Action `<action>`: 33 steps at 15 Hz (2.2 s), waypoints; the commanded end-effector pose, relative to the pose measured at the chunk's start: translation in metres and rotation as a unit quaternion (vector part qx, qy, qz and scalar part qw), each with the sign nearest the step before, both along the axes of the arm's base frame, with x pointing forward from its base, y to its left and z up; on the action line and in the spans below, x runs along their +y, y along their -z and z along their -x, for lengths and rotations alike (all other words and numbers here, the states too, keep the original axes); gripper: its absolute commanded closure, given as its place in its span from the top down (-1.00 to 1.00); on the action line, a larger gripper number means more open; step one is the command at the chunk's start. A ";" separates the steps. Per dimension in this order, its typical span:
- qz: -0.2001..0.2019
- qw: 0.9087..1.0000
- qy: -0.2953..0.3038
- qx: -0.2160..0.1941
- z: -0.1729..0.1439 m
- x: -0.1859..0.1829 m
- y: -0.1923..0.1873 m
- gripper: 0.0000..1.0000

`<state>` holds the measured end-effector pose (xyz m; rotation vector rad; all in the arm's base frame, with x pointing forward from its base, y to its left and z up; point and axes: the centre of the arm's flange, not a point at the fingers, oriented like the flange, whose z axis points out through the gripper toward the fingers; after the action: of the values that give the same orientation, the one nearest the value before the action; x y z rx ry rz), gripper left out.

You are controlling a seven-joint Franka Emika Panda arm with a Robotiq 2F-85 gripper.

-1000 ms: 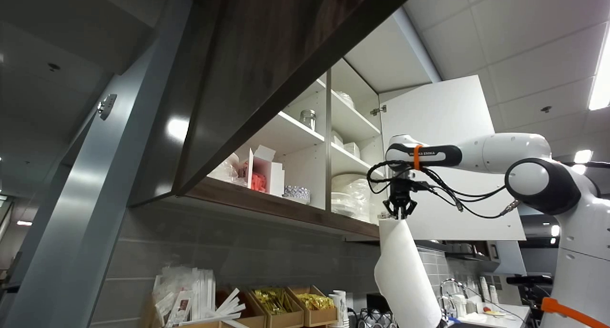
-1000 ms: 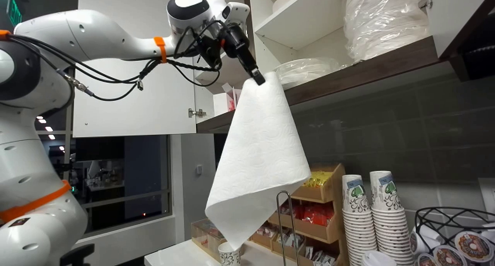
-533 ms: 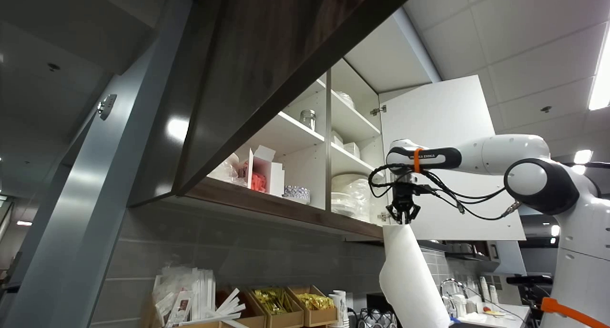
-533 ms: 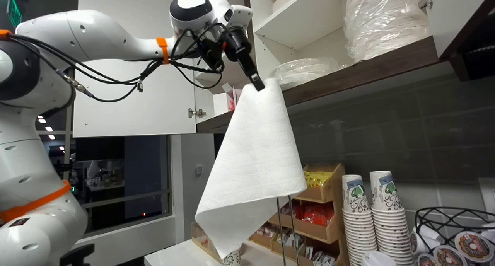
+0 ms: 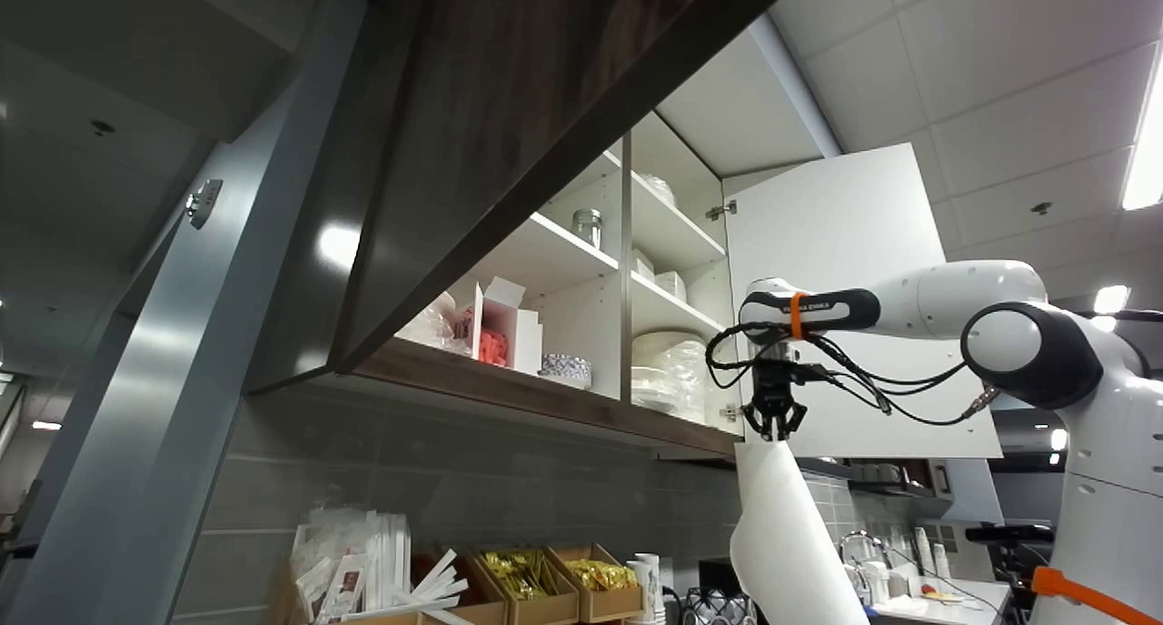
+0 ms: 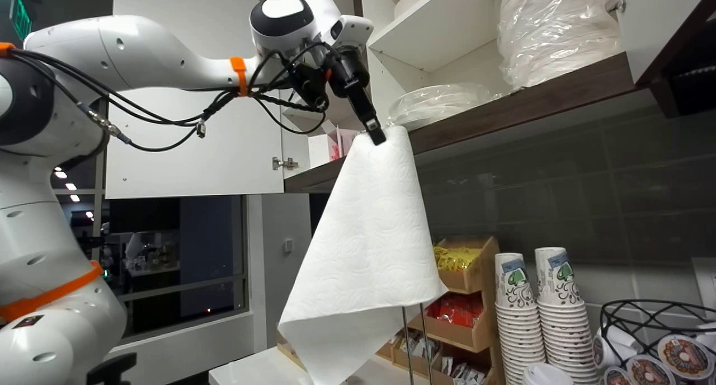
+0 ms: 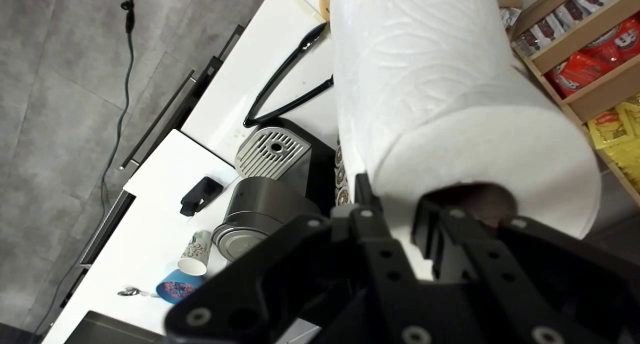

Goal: Put the paper towel on the metal rail

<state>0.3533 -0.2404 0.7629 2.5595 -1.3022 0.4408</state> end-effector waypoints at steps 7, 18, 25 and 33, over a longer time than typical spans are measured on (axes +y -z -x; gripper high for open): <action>-0.015 1.000 -0.012 -0.024 0.000 -0.004 0.030 -0.90; -0.035 0.999 -0.018 -0.026 -0.001 -0.009 0.063 -0.90; -0.034 0.999 -0.026 -0.031 -0.012 -0.006 0.090 -0.90; -0.036 0.999 -0.026 -0.021 -0.017 -0.009 0.108 -0.90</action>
<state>0.3727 -0.2523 0.6609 2.6460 -1.2820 0.4270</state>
